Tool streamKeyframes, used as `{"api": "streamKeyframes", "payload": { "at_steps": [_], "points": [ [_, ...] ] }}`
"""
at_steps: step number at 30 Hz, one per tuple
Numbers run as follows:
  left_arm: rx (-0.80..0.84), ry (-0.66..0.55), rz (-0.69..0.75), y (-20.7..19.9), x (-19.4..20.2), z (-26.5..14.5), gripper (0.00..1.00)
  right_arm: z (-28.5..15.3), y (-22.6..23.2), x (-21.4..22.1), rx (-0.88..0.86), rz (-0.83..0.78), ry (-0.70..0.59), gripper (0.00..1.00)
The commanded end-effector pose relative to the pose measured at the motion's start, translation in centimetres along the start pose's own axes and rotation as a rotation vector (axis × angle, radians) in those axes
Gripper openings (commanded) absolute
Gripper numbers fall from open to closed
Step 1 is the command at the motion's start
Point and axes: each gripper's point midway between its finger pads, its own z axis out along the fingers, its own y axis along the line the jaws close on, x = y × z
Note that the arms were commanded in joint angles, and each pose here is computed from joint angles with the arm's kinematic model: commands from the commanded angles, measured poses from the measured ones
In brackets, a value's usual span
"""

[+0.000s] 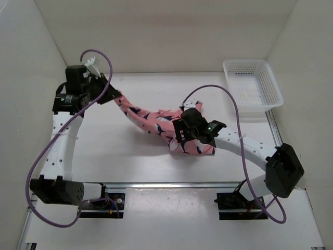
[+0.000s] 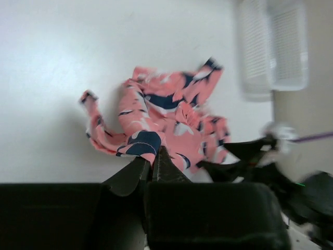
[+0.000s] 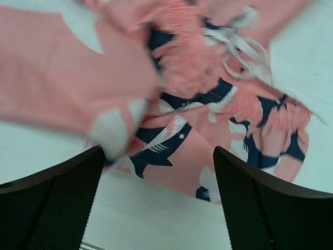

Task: Fold and stack the shorts
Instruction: Flatten the shorts out

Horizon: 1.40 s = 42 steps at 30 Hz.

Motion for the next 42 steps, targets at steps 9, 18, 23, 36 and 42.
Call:
{"api": "streamKeyframes", "payload": {
  "at_steps": [9, 18, 23, 36, 42],
  "points": [
    [-0.276, 0.039, -0.048, 8.0, 2.9, 1.5, 0.1, -4.5, -6.1, -8.8, 0.072, 0.286, -0.189, 0.5],
    [-0.448, 0.048, -0.208, 12.4, 6.9, -0.2, 0.1, 2.0, -3.2, -9.7, -0.104, 0.158, 0.13, 0.6],
    [-0.52, 0.067, -0.298, 15.0, 9.6, -0.8, 0.1, 7.1, -0.3, -11.1, -0.192, 0.098, 0.171, 0.77],
    [-0.517, 0.077, -0.297, 15.1, 9.8, -1.3, 0.1, 18.3, 1.7, -10.9, -0.243, 0.095, 0.249, 0.7],
    [-0.519, 0.064, -0.3, 15.1, 9.4, -1.5, 0.1, 19.2, 1.8, -9.7, -0.248, 0.097, 0.275, 0.43]
  ]
}}
